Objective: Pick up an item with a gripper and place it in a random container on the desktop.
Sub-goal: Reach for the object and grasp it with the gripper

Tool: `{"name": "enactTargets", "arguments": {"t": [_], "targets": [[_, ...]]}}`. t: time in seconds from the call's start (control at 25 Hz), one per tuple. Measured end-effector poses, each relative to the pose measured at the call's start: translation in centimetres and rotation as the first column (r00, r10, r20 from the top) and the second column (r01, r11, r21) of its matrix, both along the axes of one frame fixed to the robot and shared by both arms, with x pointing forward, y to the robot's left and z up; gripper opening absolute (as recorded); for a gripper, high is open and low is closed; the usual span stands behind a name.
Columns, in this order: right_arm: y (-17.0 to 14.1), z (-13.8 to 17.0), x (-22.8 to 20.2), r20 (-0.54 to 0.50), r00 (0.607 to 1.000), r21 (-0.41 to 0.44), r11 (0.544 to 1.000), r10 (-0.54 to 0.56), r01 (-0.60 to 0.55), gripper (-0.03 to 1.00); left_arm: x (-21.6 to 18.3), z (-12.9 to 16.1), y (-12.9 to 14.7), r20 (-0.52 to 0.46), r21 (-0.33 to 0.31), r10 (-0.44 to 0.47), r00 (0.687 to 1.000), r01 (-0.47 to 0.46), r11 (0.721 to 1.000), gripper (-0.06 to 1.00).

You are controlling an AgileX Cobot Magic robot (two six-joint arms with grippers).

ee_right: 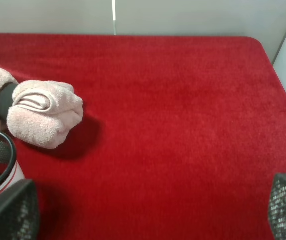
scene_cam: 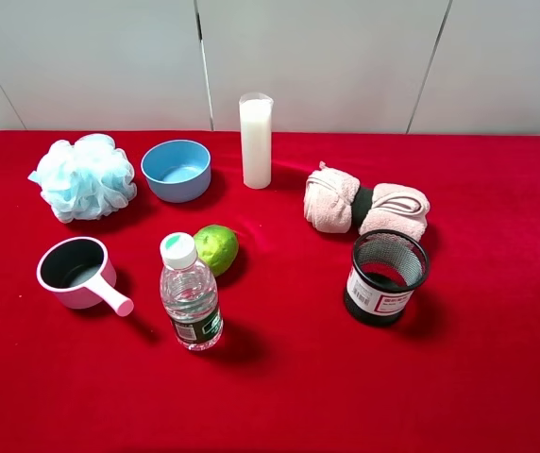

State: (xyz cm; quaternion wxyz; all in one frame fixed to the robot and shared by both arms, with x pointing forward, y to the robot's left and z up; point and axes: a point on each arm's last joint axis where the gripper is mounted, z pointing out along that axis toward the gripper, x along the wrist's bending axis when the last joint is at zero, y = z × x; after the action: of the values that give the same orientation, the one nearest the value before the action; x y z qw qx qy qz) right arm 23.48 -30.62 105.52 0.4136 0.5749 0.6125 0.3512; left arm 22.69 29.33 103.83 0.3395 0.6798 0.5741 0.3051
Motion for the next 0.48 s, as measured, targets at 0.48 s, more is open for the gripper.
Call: {"name": "enactTargets", "arguments": {"t": [0.48], "targets": [[0.3, 5.8, 5.8, -0.191, 0.982, -0.016, 1.0, 0.006, -0.01, 0.69, 0.0, 0.0, 0.0, 0.0, 0.0, 0.0, 1.0, 0.0, 1.0, 0.99]]}}
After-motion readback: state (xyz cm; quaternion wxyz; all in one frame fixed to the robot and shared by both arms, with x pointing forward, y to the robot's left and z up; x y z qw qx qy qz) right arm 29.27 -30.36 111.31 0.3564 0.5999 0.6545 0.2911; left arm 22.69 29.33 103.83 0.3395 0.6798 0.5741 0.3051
